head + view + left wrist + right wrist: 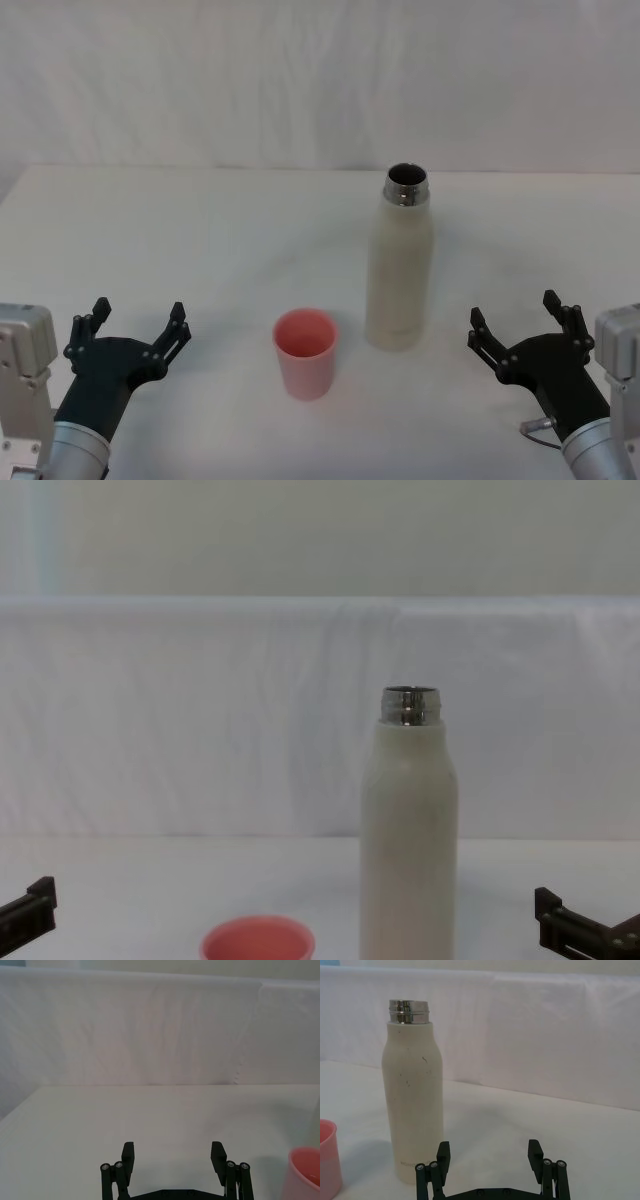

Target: Grasp the thermos with one hand and pour water into the cup lid.

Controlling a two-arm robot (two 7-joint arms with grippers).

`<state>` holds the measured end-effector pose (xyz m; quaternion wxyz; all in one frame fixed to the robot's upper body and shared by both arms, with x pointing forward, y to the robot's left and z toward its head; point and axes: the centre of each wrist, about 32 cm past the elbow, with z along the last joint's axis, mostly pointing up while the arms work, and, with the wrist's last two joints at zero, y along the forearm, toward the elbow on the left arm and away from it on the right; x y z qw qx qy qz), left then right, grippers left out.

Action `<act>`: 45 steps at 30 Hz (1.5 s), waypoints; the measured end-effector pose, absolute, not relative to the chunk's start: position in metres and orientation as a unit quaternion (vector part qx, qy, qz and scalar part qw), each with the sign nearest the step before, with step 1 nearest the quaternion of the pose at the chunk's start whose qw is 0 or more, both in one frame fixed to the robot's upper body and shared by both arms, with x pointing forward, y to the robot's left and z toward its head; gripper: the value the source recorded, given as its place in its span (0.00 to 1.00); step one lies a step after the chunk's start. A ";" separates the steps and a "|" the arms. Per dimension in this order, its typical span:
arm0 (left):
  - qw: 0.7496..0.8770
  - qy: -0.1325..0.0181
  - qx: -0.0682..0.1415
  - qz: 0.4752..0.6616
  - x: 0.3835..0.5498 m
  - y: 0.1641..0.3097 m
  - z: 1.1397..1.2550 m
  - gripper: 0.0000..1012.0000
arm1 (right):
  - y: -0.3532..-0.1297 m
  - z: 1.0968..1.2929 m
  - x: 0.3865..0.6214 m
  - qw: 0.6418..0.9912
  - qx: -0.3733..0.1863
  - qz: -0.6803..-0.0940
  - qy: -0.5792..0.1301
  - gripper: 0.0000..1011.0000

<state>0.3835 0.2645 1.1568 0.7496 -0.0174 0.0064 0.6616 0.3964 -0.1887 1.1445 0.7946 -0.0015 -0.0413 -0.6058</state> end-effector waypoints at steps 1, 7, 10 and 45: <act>0.750 0.006 -0.017 0.662 0.384 0.265 1.157 0.99 | -0.189 1.144 0.396 0.795 -0.001 -0.606 -0.041 0.99; 0.750 0.006 -0.017 0.662 0.384 0.265 1.157 0.99 | -0.189 1.144 0.396 0.795 -0.002 -0.606 -0.041 0.99; 0.750 0.006 -0.017 0.662 0.384 0.265 1.157 0.99 | -0.189 1.144 0.396 0.795 -0.001 -0.606 -0.041 0.99; 0.750 0.006 -0.017 0.662 0.384 0.265 1.157 0.99 | -0.189 1.144 0.396 0.795 -0.001 -0.606 -0.041 0.99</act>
